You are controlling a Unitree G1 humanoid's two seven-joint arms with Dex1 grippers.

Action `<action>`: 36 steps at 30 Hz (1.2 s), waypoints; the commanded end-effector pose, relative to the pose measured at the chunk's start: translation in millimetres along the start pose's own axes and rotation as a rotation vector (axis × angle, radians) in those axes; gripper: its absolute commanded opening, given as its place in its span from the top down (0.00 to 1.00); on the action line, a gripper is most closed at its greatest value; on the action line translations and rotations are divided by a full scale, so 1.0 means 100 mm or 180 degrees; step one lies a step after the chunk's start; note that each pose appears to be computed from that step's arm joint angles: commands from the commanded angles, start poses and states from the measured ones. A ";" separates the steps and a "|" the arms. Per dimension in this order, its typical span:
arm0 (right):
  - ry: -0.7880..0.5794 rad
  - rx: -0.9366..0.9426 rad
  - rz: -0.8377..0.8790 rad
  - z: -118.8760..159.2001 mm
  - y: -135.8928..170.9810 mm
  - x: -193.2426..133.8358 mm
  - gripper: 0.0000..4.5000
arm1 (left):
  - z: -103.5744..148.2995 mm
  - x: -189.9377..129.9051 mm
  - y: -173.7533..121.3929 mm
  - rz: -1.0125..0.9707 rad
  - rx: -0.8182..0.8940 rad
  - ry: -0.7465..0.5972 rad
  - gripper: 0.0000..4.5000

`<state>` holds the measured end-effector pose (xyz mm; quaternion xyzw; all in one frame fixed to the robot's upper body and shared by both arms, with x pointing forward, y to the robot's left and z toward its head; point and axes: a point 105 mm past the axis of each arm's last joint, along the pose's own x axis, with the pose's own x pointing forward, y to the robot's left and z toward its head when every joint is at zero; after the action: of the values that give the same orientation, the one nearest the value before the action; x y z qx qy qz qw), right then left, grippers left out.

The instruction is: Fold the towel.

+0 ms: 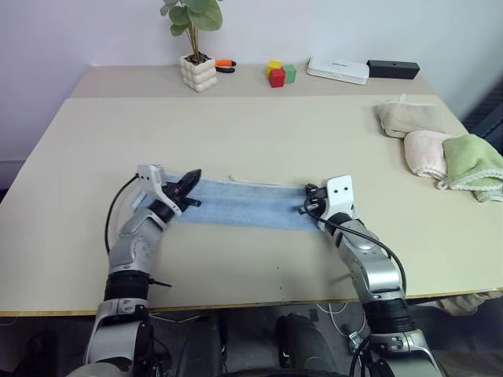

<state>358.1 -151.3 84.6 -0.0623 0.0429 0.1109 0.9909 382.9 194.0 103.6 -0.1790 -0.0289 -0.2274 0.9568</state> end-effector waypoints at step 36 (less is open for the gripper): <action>-0.0309 0.2333 0.0091 0.40 -0.61 -1.18 0.01 | 0.71 -0.56 -0.62 -0.2553 0.0578 0.0305 0.01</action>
<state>265.5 -230.0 124.1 0.3045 0.0656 0.0998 0.9450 317.9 195.8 174.3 -0.0712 -0.0631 -0.5474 0.8314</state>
